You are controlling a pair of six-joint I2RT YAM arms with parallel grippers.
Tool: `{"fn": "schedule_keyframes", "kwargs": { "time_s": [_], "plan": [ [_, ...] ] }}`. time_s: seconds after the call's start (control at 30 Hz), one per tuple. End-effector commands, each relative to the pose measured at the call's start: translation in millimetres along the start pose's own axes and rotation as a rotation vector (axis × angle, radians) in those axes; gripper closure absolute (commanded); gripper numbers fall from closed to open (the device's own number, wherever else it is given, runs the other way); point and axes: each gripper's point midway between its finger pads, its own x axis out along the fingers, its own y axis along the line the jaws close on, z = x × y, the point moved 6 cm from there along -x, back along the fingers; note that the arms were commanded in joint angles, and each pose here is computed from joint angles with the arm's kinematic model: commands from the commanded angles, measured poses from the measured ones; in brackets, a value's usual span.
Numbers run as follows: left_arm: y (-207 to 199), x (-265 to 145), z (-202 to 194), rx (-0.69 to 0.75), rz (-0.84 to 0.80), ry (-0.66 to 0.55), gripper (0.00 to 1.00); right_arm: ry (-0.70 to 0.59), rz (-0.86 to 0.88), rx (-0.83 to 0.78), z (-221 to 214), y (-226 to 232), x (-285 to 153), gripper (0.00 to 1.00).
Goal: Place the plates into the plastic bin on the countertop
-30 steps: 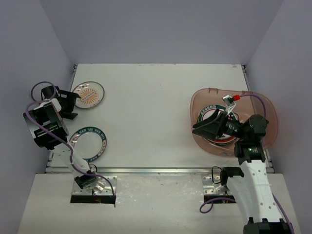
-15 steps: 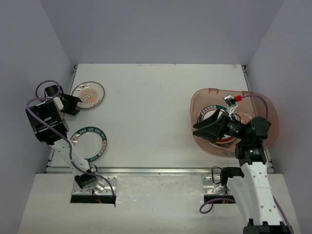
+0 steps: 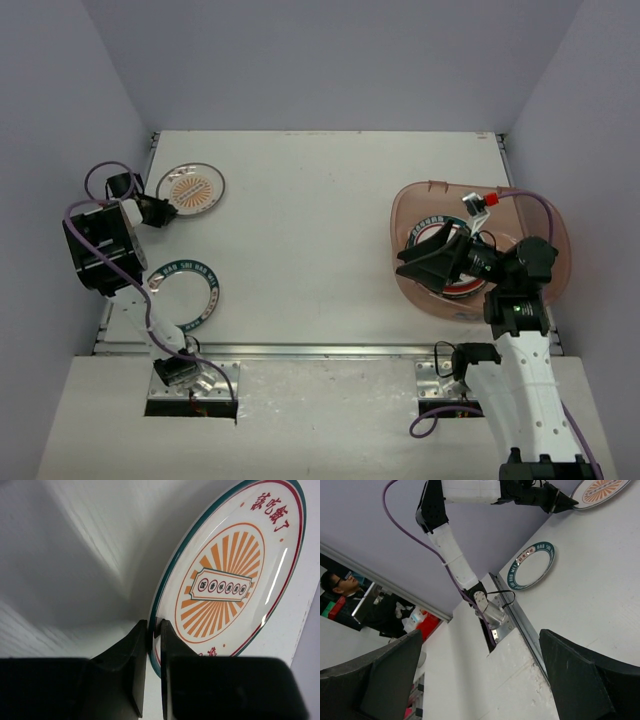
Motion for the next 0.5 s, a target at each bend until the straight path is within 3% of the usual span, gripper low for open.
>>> {"fn": "schedule_keyframes", "kwargs": {
  "time_s": [0.0,0.1,0.23,0.3,0.33,0.37,0.47],
  "plan": [
    [-70,-56,-35,0.111,-0.245,-0.002,1.0,-0.031,0.033,-0.086,13,14,1,0.01],
    [-121,-113,-67,0.24,-0.438,-0.012,1.0,-0.05,0.104,-0.089,19,28,2,0.01],
    [-145,-174,-113,0.351,-0.64,0.034,1.0,-0.045,0.122,-0.108,32,34,4,0.01],
    [-148,-199,-143,0.416,-0.724,0.102,1.0,-0.04,-0.013,-0.015,42,18,9,0.01],
    [-147,-216,-159,0.461,-0.78,0.147,1.0,-0.049,-0.16,0.001,44,-2,9,0.01],
    [-146,-233,-182,0.507,-0.835,0.208,1.0,-0.086,-0.273,-0.083,64,-9,9,0.02],
    [-140,-273,-240,0.612,-0.981,0.374,1.0,-0.012,-0.401,-0.004,73,-33,10,0.07]
  ]
}}
